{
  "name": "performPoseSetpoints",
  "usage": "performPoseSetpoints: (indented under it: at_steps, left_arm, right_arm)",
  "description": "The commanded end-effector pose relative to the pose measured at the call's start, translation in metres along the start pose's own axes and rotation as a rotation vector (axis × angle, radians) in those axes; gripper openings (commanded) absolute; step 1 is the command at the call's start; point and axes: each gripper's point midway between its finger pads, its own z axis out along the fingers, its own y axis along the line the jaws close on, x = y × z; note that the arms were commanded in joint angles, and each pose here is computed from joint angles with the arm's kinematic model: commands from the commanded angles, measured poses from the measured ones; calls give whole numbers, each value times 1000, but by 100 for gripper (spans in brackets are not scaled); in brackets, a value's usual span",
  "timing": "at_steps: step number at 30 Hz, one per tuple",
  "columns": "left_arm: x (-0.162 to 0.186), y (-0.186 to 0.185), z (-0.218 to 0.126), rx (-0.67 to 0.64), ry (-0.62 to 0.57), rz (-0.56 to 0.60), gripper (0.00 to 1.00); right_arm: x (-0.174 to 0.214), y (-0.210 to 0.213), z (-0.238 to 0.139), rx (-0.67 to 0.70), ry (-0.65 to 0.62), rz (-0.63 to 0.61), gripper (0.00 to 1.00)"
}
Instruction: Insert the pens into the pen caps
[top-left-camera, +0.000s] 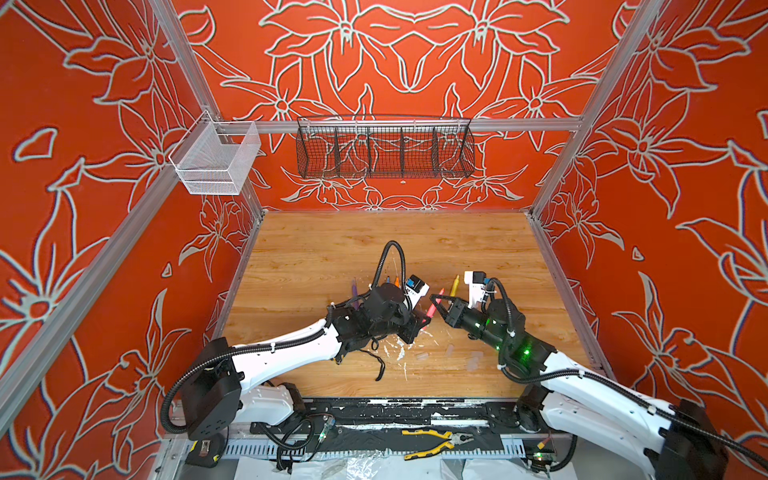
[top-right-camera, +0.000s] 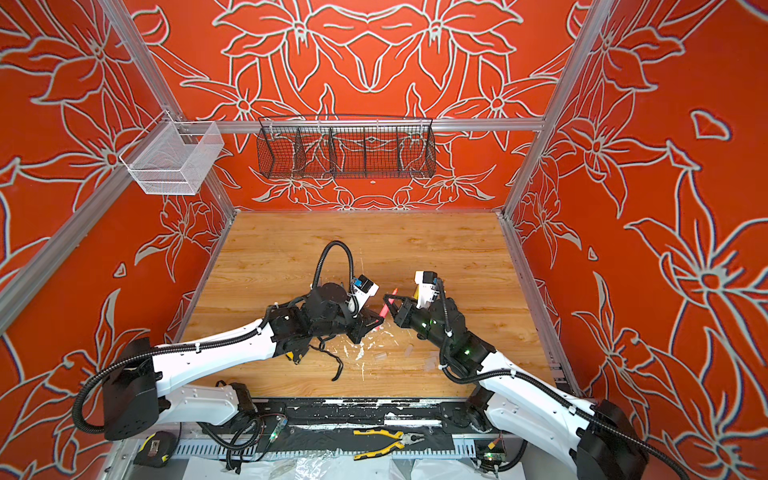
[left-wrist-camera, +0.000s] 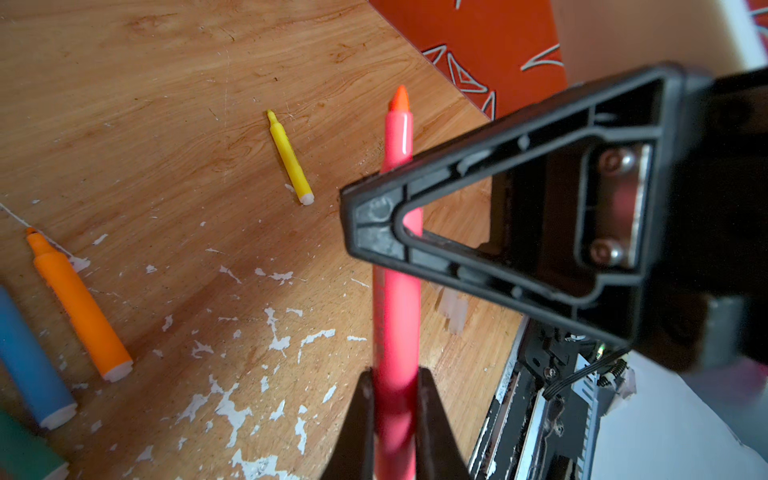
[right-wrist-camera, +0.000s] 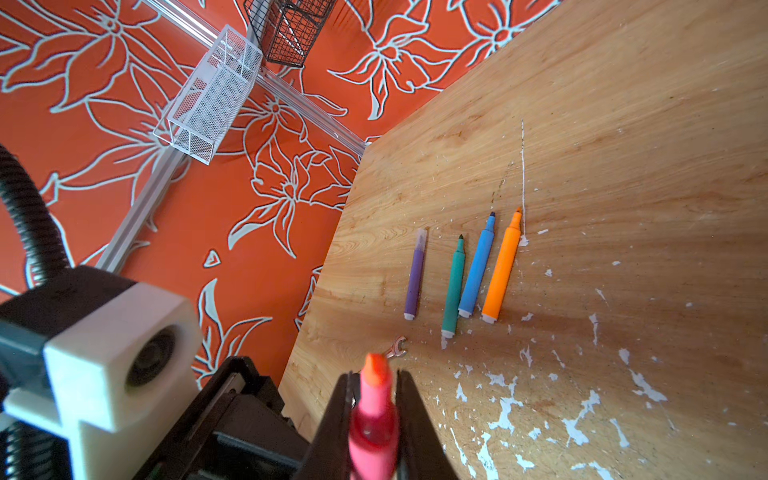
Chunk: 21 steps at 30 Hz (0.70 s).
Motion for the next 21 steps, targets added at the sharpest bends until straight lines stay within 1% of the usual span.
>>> performPoseSetpoints:
  at_steps: [1, 4, 7, 9, 14, 17, 18, 19, 21]
  left_arm:
    - [-4, -5, 0, 17, -26, 26, 19]
    - [-6, -1, 3, -2, -35, 22, 30]
    - [-10, -1, 6, -2, -49, 26, 37]
    - [-13, -2, 7, 1, -57, 29, 38]
    - [-18, -3, 13, 2, -63, 33, 38]
    - [-18, -3, 16, 6, -62, 34, 32]
    - [-19, -3, 16, 6, -62, 33, 27]
    - [-19, -3, 16, 3, -64, 34, 19]
    - [-20, -1, 16, -3, -67, 29, 5]
  right_arm:
    - [-10, 15, 0, -27, -36, 5, 4]
    - [-8, 15, -1, -30, -41, 13, 3]
    - [-5, 17, 0, -35, -41, 17, 2]
    - [-4, 18, 0, -33, -42, 17, 1]
    - [-2, 22, -1, -42, -42, 17, 1]
    - [-1, 24, -1, -47, -44, 14, 1]
    - [-1, 26, -2, -49, -46, 12, 1]
    - [-1, 25, -1, -46, -46, 12, 1]
    - [0, 23, -1, -38, -44, 10, 1]
